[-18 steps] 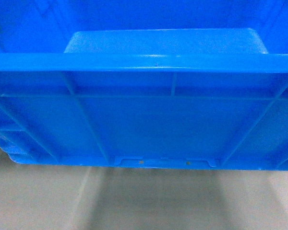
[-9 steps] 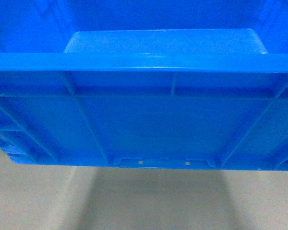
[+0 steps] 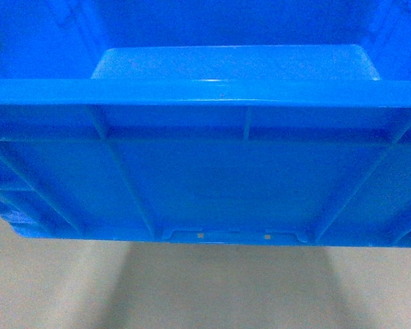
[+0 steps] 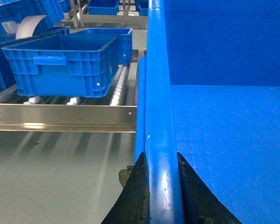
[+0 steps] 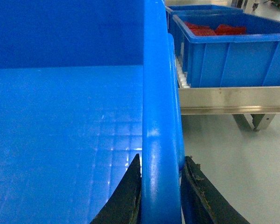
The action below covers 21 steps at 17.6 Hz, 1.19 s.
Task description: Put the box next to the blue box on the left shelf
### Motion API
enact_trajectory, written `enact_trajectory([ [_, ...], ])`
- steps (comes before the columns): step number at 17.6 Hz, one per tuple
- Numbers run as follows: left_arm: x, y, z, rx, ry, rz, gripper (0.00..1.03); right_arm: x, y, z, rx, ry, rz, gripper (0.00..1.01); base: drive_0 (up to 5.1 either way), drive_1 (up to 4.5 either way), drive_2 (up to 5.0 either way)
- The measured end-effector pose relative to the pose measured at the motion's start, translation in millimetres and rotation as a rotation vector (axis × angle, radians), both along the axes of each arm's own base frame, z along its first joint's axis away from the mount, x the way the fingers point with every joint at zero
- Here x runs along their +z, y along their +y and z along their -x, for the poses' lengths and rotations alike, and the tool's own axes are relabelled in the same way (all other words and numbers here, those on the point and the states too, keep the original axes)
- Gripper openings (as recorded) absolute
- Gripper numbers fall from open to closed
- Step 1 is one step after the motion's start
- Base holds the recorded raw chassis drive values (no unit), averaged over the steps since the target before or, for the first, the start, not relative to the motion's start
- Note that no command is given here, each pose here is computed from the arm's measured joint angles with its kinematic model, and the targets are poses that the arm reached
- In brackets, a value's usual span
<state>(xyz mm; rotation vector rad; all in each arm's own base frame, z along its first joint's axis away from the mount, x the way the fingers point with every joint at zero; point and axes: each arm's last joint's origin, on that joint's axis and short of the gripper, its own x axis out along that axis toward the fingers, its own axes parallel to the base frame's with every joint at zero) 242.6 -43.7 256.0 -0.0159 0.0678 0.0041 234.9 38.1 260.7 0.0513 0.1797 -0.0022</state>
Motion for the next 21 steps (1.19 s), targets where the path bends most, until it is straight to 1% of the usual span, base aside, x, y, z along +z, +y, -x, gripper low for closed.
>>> enact_trajectory([
  [20,0.8,0.0,0.0,0.000,-0.008,0.002,0.09,0.7,0.0,0.0,0.000,-0.008,-0.001,0.17,0.0,0.00,0.0],
  [21,0.9,0.0,0.0,0.000,-0.009,0.002,0.09,0.7,0.0,0.0,0.000,-0.008,-0.002,0.17,0.1,4.41,-4.1],
])
